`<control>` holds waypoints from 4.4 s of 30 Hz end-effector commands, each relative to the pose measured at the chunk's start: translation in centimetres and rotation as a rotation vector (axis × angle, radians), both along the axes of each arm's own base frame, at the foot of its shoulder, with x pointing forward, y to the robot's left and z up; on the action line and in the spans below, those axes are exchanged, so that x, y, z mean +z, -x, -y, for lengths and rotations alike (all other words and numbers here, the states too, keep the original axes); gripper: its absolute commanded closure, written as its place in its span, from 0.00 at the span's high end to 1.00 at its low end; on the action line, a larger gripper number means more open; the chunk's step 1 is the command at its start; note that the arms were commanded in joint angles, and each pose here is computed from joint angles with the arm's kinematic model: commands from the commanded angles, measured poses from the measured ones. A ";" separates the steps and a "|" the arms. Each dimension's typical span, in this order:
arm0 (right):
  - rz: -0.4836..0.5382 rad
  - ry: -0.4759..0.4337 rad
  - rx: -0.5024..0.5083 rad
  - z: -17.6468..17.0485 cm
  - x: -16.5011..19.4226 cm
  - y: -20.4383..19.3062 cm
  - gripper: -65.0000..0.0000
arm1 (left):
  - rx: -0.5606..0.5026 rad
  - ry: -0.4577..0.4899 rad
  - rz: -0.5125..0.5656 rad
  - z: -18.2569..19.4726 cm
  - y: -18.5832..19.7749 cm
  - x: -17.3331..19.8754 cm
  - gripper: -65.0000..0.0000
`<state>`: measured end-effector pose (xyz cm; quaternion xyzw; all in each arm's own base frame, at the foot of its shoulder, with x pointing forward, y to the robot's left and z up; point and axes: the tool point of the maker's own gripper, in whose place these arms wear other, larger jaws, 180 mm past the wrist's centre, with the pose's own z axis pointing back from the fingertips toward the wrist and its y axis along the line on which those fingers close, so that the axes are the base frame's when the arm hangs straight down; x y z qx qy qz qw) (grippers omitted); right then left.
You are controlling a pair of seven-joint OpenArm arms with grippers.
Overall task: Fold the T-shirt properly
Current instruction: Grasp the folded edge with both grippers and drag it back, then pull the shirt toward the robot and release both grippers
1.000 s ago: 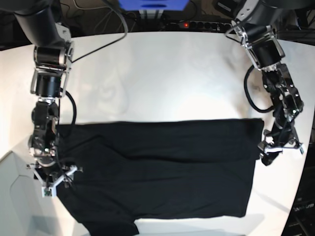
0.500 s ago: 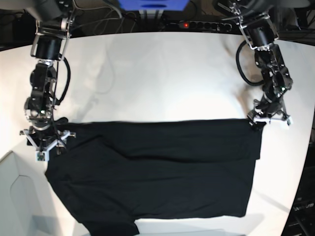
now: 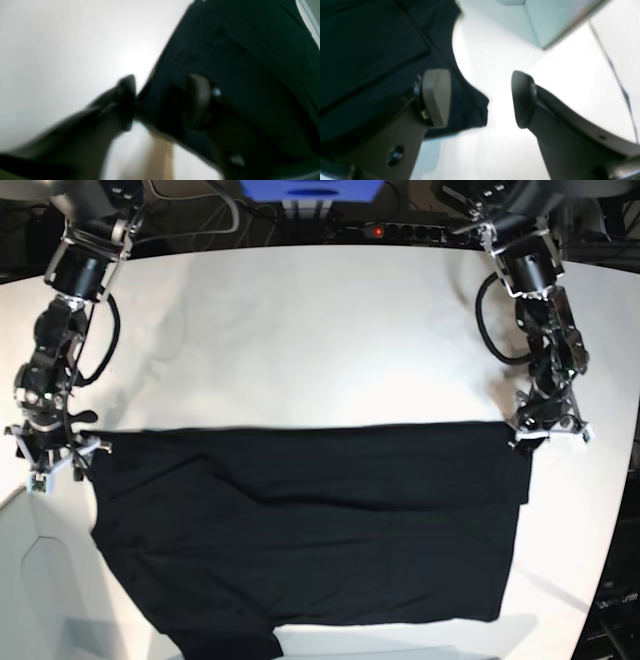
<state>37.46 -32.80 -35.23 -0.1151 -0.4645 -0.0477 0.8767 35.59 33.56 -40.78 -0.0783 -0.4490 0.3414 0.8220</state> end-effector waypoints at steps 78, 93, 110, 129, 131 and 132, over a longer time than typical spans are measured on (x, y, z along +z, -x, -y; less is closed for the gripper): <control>-0.069 0.206 0.121 -1.5 8.0 -1.2 0.00 | -0.135 -0.044 0.180 1.2 0.4 13.1 0.00; -0.258 0.237 0.070 0.3 2.4 10.8 0.00 | -0.163 -0.046 0.000 2.3 7.1 7.5 0.00; -0.421 0.242 0.074 1.3 -1.7 18.2 0.00 | -0.194 -0.036 -0.215 4.5 17.2 2.9 0.00; -0.538 0.231 0.038 2.4 -3.5 23.4 0.00 | -0.125 -0.111 -0.322 1.2 23.3 3.9 0.00; -0.542 0.231 0.037 2.4 -3.6 23.6 0.00 | -0.124 -0.110 -0.325 1.2 23.4 3.8 0.00; -0.548 0.229 0.035 2.4 -3.7 23.7 0.00 | -0.122 -0.107 -0.327 1.2 23.5 3.7 0.00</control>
